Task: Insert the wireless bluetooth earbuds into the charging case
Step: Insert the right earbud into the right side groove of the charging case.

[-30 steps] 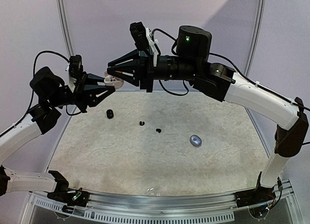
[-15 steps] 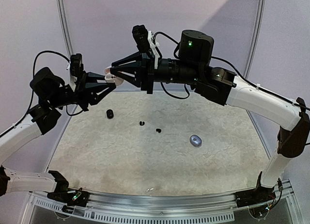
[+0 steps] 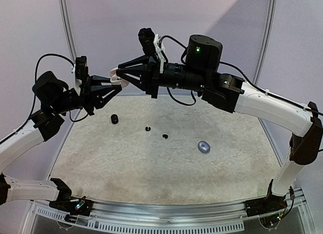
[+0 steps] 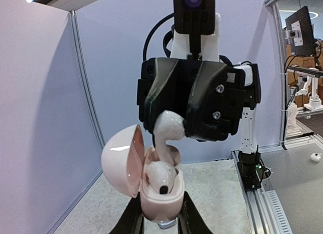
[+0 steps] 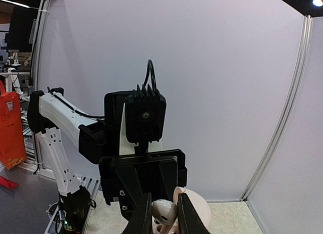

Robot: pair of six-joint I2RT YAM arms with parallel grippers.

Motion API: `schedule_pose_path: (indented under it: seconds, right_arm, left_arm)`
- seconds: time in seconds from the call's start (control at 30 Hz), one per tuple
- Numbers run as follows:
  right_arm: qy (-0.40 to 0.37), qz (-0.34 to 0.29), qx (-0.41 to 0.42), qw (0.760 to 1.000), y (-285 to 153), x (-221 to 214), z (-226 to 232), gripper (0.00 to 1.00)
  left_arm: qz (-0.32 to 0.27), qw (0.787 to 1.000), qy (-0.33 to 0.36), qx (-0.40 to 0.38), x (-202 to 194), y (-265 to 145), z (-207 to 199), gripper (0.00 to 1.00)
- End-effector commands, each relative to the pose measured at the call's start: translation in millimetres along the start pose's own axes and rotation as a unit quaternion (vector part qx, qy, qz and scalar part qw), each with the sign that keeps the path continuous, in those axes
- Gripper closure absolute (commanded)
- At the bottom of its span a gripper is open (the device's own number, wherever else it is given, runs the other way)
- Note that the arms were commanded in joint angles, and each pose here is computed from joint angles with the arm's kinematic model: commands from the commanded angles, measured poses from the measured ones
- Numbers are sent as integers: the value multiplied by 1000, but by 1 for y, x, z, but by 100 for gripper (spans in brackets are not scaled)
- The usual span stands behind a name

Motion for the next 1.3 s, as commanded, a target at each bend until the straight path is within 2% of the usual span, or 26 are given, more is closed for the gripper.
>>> schedule_pose_path:
  seconds: [0.0,0.43,0.77,1.27]
  right_arm:
    - [1,58,-31,998,2,-36,-11,100]
    - [-7,64,-56,996,-1,-40,-16,87]
    - [-14,64,-60,996,0,-38,-18,82]
    - [-17,75,-82,994,2,-37,-25,82]
  left_arm:
    - [-17,999,26,12,12,-5,1,100]
    - [-19,999,28,15,13,-7,-1,100]
    - [-18,999,30,13,12,-8,-3,100]
    - [-3,1000,0,10,5,-7,-3,100]
Point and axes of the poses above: each gripper's point midway between its finger pads, its own y axis out along the fingers, its own z axis along the line the jaws close on, x = y × z, the point moved 4 cm from there along -y, back along the fingers, and after that the axes turned 13 degrees about y, right-handed, at the moved point
